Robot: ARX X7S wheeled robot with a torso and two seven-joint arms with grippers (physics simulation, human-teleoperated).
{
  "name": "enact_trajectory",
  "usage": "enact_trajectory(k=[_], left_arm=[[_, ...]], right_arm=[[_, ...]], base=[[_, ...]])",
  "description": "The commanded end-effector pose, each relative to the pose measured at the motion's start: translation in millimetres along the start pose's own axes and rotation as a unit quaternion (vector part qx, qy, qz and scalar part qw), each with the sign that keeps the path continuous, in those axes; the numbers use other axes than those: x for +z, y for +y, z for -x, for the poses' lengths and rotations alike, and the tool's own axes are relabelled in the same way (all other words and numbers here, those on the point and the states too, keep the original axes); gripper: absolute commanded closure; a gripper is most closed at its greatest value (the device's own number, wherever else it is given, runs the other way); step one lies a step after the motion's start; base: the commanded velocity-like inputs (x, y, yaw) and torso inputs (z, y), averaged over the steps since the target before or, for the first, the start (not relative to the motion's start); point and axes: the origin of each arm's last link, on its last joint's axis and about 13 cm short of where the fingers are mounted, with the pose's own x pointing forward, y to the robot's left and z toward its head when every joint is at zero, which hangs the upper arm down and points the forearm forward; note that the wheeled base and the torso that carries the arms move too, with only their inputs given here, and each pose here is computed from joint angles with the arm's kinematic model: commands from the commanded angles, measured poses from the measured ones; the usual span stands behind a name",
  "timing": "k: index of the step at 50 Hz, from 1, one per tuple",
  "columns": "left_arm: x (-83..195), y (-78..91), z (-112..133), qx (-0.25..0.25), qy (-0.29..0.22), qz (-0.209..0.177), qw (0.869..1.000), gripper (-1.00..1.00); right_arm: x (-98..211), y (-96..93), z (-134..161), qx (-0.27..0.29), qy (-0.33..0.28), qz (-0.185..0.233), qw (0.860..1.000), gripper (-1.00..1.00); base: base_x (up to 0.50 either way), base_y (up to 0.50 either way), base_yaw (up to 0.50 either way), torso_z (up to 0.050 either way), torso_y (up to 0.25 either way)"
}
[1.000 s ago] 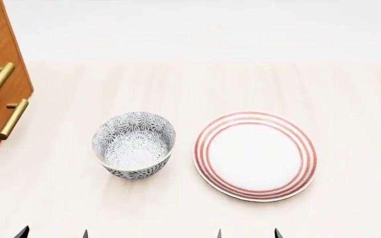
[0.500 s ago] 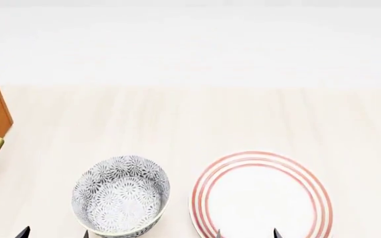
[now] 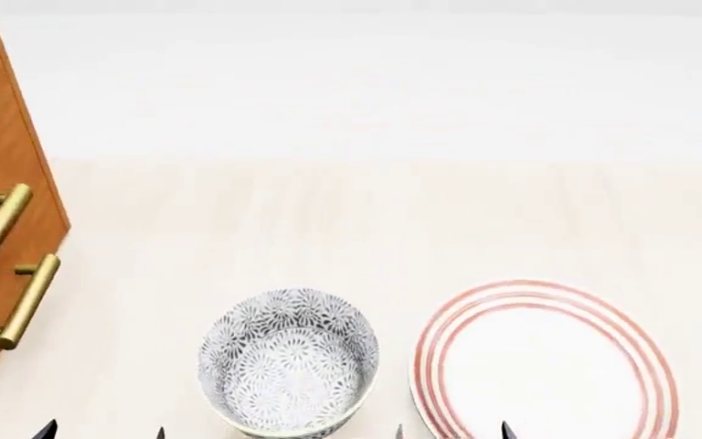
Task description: Open the top drawer of the cabinet.
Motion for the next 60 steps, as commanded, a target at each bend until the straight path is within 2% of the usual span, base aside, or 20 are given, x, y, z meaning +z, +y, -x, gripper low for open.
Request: enact_trajectory(k=[1, 15, 25, 32, 34, 37, 39, 42, 43, 48, 51, 52, 54, 56, 60], left_arm=[[0, -0.1, -1, 0.000, 0.000, 0.007, 1.000, -1.00], [1, 0.0, -1, 0.002, 0.000, 0.007, 1.000, -1.00], [1, 0.1, -1, 0.003, 0.001, 0.006, 1.000, -1.00], [-2, 2.5, -6, 0.028, 0.021, -0.012, 0.999, -1.00], [-1, 2.6, -9, 0.025, 0.029, -0.057, 0.998, -1.00], [0, 2.8, -12, 0.014, 0.037, -0.099, 0.994, -1.00], [3, 5.0, -17, 0.012, 0.034, -0.159, 0.987, -1.00], [8, 7.9, -23, 0.018, 0.027, -0.213, 0.977, -1.00], [10, 8.7, -24, 0.022, 0.024, -0.218, 0.975, -1.00], [23, 12.4, -37, 0.019, 0.013, -0.295, 0.955, -1.00], [26, 12.2, -43, 0.014, 0.009, -0.323, 0.946, -1.00], [29, 12.3, -46, 0.015, 0.003, -0.345, 0.938, -1.00], [32, 12.1, -49, 0.014, 0.001, -0.354, 0.935, -1.00], [35, 12.5, -53, 0.018, -0.007, -0.384, 0.923, -1.00], [41, 13.2, -57, 0.015, -0.012, -0.419, 0.908, -1.00]], right_arm=[[1, 0.6, -1, 0.002, -0.006, 0.000, 1.000, -1.00], [2, 0.4, -1, 0.002, -0.004, 0.000, 1.000, -1.00], [2, 0.9, 0, 0.005, -0.002, 0.001, 1.000, -1.00], [0, 1.0, -1, 0.005, 0.001, 0.001, 1.000, -1.00], [-1, 0.9, -1, 0.003, 0.003, 0.002, 1.000, -1.00], [-1, 1.0, -1, 0.003, 0.004, 0.002, 1.000, -1.00], [0, 1.0, -1, 0.003, 0.004, 0.001, 1.000, -1.00], [0, 1.0, -1, 0.003, 0.006, 0.001, 1.000, -1.00], [0, 1.0, -1, 0.003, 0.006, 0.000, 1.000, -1.00], [-1, 1.2, -1, 0.003, 0.007, -0.001, 1.000, -1.00], [-1, 1.3, -1, 0.004, 0.007, -0.001, 1.000, -1.00], [-1, 1.2, 0, 0.004, 0.007, -0.001, 1.000, -1.00], [-1, 1.2, 0, 0.004, 0.007, -0.002, 1.000, -1.00], [-1, 1.2, 0, 0.004, 0.007, -0.002, 1.000, -1.00], [0, 1.3, 0, 0.004, 0.008, -0.003, 1.000, -1.00]], base=[[0.00, 0.50, 0.00, 0.000, 0.000], [0.00, 0.48, 0.00, 0.000, 0.000], [0.00, 0.04, 0.00, 0.000, 0.000], [0.00, 0.00, 0.00, 0.000, 0.000], [0.00, 0.00, 0.00, 0.000, 0.000], [0.00, 0.00, 0.00, 0.000, 0.000], [0.00, 0.00, 0.00, 0.000, 0.000], [0.00, 0.00, 0.00, 0.000, 0.000], [0.00, 0.00, 0.00, 0.000, 0.000], [0.00, 0.00, 0.00, 0.000, 0.000], [0.00, 0.00, 0.00, 0.000, 0.000], [0.00, 0.00, 0.00, 0.000, 0.000], [0.00, 0.00, 0.00, 0.000, 0.000], [0.00, 0.00, 0.00, 0.000, 0.000], [0.00, 0.00, 0.00, 0.000, 0.000]])
